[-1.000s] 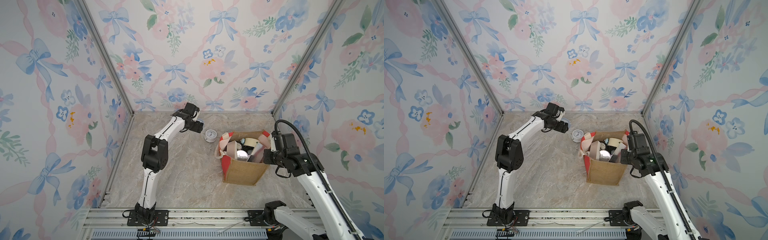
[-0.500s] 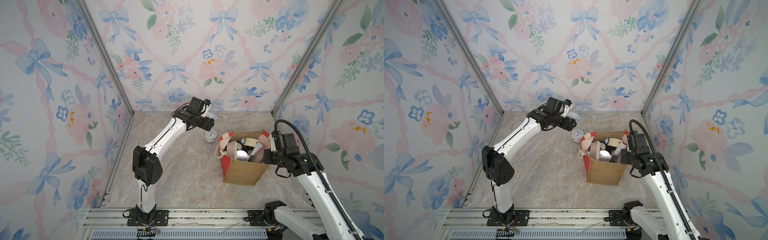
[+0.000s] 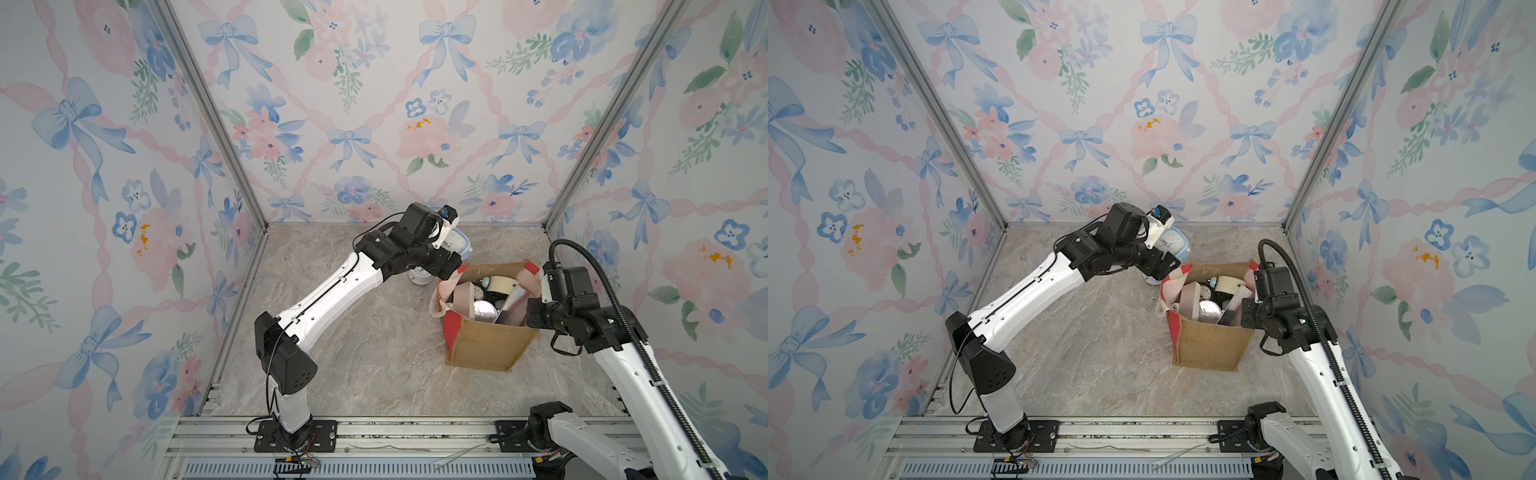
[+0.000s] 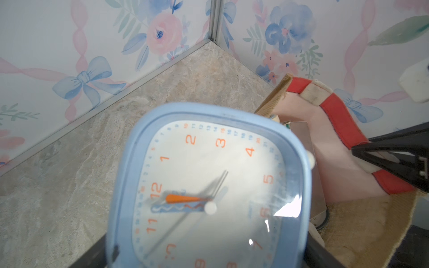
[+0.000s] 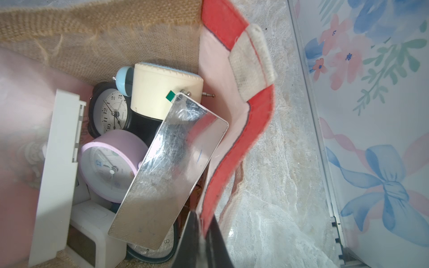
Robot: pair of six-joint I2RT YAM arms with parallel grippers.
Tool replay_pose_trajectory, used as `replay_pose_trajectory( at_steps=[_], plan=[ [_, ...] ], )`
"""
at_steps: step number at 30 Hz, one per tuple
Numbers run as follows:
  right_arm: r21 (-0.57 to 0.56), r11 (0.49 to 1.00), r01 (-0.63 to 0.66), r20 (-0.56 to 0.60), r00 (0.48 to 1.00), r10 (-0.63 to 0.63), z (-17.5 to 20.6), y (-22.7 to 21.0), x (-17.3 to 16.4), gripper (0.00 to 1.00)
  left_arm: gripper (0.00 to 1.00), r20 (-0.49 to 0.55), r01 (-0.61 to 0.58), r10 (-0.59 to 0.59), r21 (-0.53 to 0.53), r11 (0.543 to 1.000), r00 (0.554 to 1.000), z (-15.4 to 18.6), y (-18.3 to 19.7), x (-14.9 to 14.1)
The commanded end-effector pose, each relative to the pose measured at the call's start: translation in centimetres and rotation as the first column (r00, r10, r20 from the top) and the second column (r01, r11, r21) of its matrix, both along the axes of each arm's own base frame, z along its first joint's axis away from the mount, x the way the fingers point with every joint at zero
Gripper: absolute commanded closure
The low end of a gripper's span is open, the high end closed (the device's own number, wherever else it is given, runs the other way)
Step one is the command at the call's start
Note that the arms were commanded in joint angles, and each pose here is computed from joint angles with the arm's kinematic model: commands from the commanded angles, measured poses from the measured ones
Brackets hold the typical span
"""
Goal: Put the alarm clock into the canvas bag
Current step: Place the alarm at the canvas bag.
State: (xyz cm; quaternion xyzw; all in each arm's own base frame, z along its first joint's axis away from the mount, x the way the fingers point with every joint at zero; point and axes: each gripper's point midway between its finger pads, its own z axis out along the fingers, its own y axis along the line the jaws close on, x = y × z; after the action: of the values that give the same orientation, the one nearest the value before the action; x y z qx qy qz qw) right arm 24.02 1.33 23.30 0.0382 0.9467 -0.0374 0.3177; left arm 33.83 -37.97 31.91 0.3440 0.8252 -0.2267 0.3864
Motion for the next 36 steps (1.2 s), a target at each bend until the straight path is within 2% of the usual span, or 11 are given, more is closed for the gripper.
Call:
replay_pose_trajectory(
  at_steps=[1,7,20,32,36],
  plan=[
    [-0.006,1.000,-0.017,0.024,1.000,0.017,0.8,0.2,0.3,0.94,0.11,0.014,0.008,-0.008,-0.021,1.000,1.000,1.3,-0.9,-1.3],
    [-0.005,1.000,-0.018,0.022,1.000,0.018,0.7,0.2,0.3,0.94,0.11,-0.015,0.061,-0.062,-0.003,0.998,0.998,-0.4,-3.9,-3.2],
    [-0.001,1.000,-0.020,0.024,1.000,0.020,0.6,0.3,0.2,0.94,0.13,-0.112,0.136,-0.129,0.062,0.989,0.985,-6.7,-9.0,-4.8],
    [0.000,1.000,-0.017,0.028,0.999,0.017,0.6,0.2,0.1,0.94,0.12,-0.153,0.128,-0.108,0.127,0.984,0.982,-11.0,-10.2,-4.2],
    [0.000,1.000,-0.019,0.028,0.999,0.019,0.6,0.3,0.0,0.94,0.07,-0.165,0.129,-0.107,0.132,0.983,0.980,-11.7,-10.4,-4.1]
  ],
)
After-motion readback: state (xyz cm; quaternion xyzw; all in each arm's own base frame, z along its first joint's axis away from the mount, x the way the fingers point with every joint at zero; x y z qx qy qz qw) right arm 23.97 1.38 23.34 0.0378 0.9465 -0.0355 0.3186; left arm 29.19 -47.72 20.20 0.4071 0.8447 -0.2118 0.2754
